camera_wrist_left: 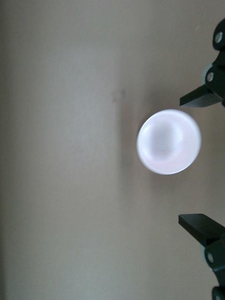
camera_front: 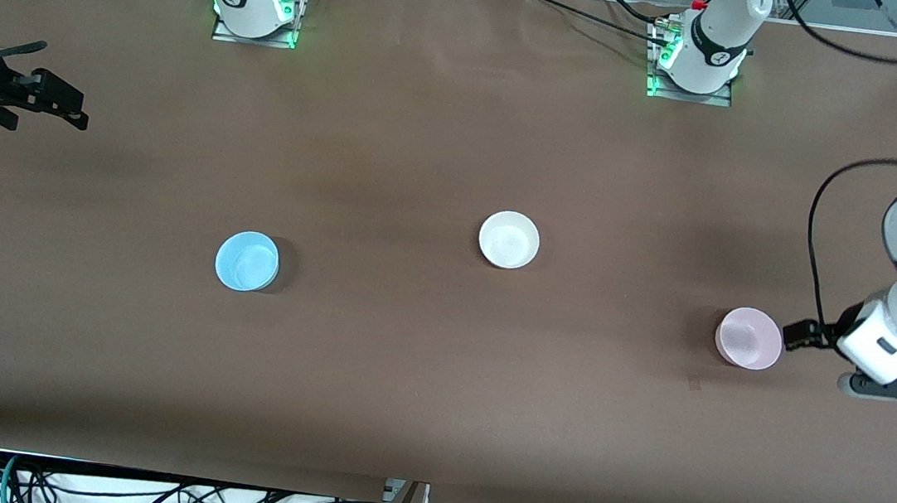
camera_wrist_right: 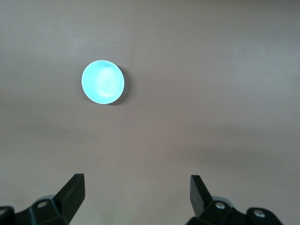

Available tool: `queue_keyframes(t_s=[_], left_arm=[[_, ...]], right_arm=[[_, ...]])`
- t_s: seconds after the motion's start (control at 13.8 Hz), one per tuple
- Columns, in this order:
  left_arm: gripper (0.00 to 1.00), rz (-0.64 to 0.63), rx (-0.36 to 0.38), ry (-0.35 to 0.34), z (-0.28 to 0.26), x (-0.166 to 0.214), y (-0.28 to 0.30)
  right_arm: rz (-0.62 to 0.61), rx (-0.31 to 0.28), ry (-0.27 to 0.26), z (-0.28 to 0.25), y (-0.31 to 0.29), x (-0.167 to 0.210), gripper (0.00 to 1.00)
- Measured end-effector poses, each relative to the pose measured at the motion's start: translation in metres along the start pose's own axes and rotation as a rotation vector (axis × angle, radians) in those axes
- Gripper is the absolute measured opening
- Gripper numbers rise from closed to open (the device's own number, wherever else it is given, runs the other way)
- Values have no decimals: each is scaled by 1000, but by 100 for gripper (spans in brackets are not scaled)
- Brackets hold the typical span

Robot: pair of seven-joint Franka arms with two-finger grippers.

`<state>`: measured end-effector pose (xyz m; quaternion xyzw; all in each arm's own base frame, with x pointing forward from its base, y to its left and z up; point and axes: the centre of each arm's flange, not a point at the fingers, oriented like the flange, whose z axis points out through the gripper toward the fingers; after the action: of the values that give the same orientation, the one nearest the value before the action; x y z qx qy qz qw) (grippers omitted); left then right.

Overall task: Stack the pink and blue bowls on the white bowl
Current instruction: 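Move the left gripper down to the pink bowl rim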

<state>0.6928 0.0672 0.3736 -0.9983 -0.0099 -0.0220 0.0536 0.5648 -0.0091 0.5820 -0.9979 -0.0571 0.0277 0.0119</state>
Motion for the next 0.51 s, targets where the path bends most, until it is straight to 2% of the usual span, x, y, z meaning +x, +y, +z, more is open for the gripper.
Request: queue_keyframes(t_s=[0.29, 0.51], left_arm=[[100, 64, -5, 62, 85, 13, -31], [100, 93, -15, 21, 127, 7, -37]], right_arm=[[0, 0, 0, 0, 0, 0, 100], [0, 0, 0, 0, 0, 0, 100]])
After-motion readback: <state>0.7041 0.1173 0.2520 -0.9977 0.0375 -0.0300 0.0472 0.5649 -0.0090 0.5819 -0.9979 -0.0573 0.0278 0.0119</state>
